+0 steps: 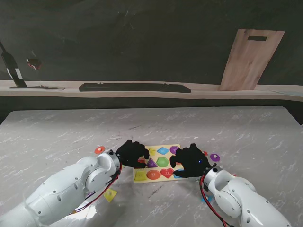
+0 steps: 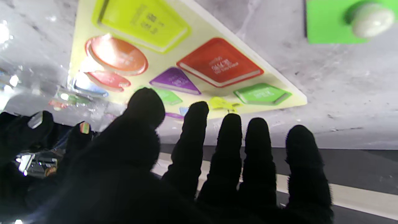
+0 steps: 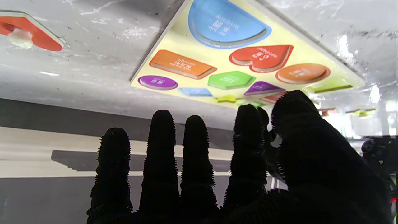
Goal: Fit puzzle pieces into a puzzle board
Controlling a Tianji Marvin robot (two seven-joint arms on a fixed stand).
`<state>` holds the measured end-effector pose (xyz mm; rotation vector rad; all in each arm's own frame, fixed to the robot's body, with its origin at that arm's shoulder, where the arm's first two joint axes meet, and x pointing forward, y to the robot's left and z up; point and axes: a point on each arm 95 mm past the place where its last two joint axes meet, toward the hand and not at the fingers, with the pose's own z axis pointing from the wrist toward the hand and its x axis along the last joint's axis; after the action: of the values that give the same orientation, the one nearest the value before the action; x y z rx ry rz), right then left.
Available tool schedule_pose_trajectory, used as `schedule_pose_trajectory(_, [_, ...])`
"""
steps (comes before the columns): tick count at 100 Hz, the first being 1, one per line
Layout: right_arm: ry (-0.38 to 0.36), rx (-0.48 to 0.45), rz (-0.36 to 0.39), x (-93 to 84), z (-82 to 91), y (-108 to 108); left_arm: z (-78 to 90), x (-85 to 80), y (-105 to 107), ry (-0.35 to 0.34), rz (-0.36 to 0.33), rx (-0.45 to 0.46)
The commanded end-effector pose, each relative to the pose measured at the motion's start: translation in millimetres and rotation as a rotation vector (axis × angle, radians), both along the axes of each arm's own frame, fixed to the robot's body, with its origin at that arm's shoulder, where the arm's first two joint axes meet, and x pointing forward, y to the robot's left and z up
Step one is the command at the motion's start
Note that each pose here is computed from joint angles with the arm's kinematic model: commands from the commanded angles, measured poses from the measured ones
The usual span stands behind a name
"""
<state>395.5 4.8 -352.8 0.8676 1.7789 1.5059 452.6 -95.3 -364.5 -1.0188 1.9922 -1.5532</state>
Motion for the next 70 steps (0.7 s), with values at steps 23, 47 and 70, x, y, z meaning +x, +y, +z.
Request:
schedule_pose_trajectory(23, [-0.019, 0.074, -0.047, -12.0, 8.4, -13.0, 12.8, -15.7, 15.0, -0.027, 0.081, -0.136])
schedule_pose_trajectory(47, [-0.046, 0.075, -0.045, -29.4, 11.9, -30.4, 18.6, -35.1, 27.2, 0.052, 0.150, -0.303])
schedule_pose_trajectory(70, [-0.046, 0.034, -0.022, -49.6, 8.6, -42.1, 21.0, -64.5, 35.1, 0.124, 0.168, -0.450])
